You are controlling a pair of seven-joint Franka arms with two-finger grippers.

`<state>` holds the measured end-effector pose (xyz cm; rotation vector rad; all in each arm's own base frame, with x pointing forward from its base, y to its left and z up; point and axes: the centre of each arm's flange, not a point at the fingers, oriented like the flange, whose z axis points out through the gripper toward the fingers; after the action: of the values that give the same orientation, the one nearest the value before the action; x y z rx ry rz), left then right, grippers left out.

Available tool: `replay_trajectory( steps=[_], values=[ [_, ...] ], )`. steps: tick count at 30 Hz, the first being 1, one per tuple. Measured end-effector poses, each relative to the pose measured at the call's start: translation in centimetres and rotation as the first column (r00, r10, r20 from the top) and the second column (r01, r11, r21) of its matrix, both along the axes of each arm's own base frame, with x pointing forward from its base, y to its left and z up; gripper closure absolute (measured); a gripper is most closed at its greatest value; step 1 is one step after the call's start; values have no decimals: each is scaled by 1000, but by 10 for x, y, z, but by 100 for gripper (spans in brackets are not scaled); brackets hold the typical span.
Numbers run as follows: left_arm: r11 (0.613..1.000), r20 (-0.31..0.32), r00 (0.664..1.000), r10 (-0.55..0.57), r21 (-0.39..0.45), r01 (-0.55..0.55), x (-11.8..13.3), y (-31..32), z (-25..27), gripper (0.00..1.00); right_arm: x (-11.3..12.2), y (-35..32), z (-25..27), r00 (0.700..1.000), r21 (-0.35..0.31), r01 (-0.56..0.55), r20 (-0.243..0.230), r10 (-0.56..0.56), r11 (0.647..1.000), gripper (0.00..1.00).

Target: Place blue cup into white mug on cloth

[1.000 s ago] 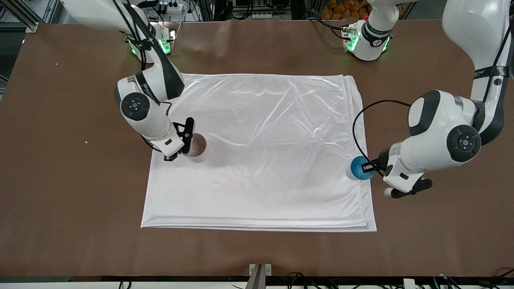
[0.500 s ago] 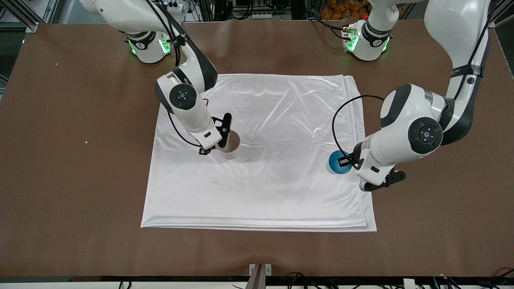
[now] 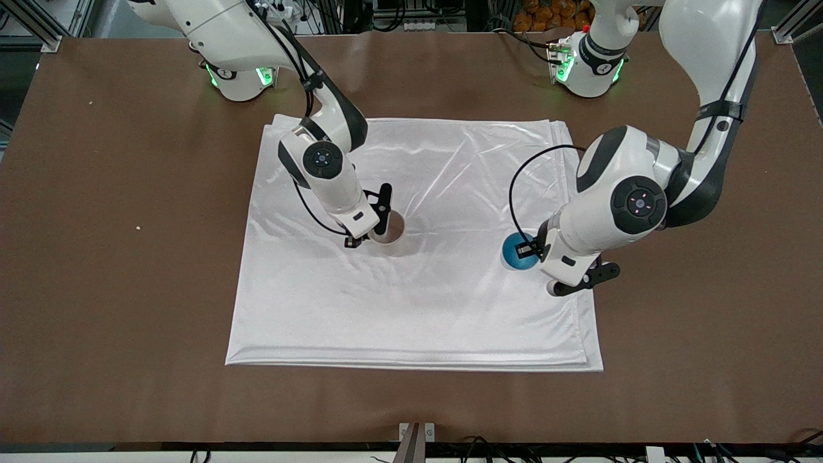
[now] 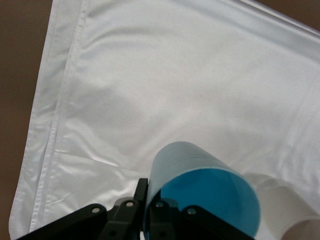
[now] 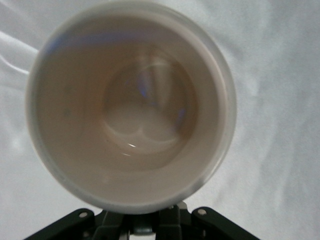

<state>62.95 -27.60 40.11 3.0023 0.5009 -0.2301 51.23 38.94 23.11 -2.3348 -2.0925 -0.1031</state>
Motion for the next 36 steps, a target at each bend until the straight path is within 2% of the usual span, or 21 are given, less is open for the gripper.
replay_trajectory(
  steps=[7, 22, 25, 27, 36],
  values=[
    [1000, -8, 1000, -1, 8, 1, -15, -31, -1, 95, -9, 13, -14, 1000, 9, -20, 9, 20, 1000, 81],
    [999, -17, 999, -35, 19, 35, -46, -86, -3, 95, -10, 13, -28, 999, -12, -40, 11, 40, 999, 79],
    [999, -18, 999, -47, 20, 48, -54, -98, -3, 95, -10, 13, -27, 999, -11, -40, 13, 40, 999, 70],
    [998, -18, 998, -53, 21, 53, -59, -106, -3, 95, -8, 13, -26, 999, -10, -37, 15, 37, 999, 70],
    [998, -20, 998, -65, 24, 65, -70, -121, -3, 95, 0, 12, -17, 999, -2, -25, 34, 25, 1000, 33]
  ],
)
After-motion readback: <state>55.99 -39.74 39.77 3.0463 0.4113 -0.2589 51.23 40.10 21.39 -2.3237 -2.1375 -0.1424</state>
